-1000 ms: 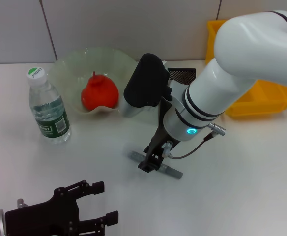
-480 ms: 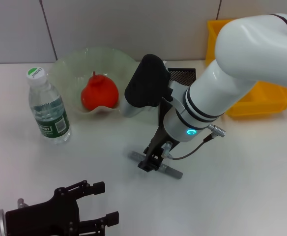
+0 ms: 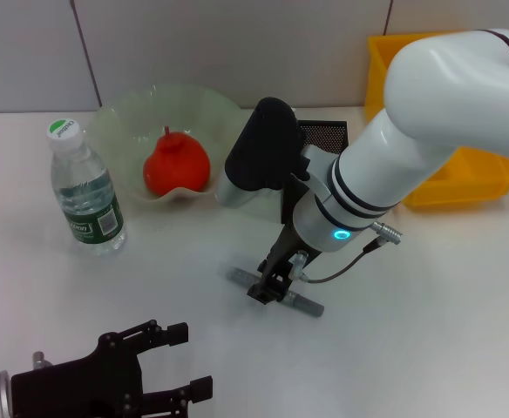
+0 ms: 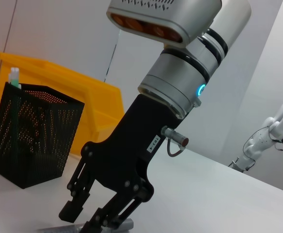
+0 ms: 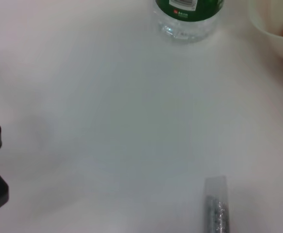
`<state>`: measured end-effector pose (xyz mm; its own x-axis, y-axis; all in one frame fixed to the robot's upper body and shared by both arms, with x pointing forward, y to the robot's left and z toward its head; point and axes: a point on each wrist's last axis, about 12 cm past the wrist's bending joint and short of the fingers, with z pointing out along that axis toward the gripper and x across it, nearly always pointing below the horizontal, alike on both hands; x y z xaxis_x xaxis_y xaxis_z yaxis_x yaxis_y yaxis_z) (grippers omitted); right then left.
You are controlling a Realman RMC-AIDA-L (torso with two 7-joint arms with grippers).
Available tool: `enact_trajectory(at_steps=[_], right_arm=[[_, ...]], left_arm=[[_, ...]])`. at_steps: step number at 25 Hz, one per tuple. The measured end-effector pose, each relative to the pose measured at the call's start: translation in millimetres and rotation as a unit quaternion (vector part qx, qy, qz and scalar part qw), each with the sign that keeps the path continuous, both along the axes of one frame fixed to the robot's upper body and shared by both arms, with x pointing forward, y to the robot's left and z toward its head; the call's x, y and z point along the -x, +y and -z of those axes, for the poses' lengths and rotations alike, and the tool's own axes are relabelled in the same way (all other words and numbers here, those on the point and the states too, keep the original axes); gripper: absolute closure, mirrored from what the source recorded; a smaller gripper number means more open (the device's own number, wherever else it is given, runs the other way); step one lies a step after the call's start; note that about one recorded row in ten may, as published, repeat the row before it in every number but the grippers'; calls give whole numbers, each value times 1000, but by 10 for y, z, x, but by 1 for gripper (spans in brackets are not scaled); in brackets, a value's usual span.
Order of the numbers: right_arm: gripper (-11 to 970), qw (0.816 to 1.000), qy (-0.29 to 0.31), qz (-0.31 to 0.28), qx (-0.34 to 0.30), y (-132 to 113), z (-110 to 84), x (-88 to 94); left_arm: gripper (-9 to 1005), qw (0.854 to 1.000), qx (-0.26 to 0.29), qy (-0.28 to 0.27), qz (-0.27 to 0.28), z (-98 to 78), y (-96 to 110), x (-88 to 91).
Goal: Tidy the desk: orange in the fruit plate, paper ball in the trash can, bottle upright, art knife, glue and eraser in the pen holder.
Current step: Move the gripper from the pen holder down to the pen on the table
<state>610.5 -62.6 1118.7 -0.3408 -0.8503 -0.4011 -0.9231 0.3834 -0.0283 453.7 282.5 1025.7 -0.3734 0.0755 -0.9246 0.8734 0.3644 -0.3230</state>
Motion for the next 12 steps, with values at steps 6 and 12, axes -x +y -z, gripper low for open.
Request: enact_trajectory(at_steps=[6, 12], right_arm=[[598, 1000, -2, 3, -2, -9, 10, -4], [599, 1000, 0, 1, 0, -5, 4, 1]], left_arm=[[135, 1000, 0, 0, 0, -2, 2, -2], [135, 1000, 0, -1, 0, -3, 3, -3]])
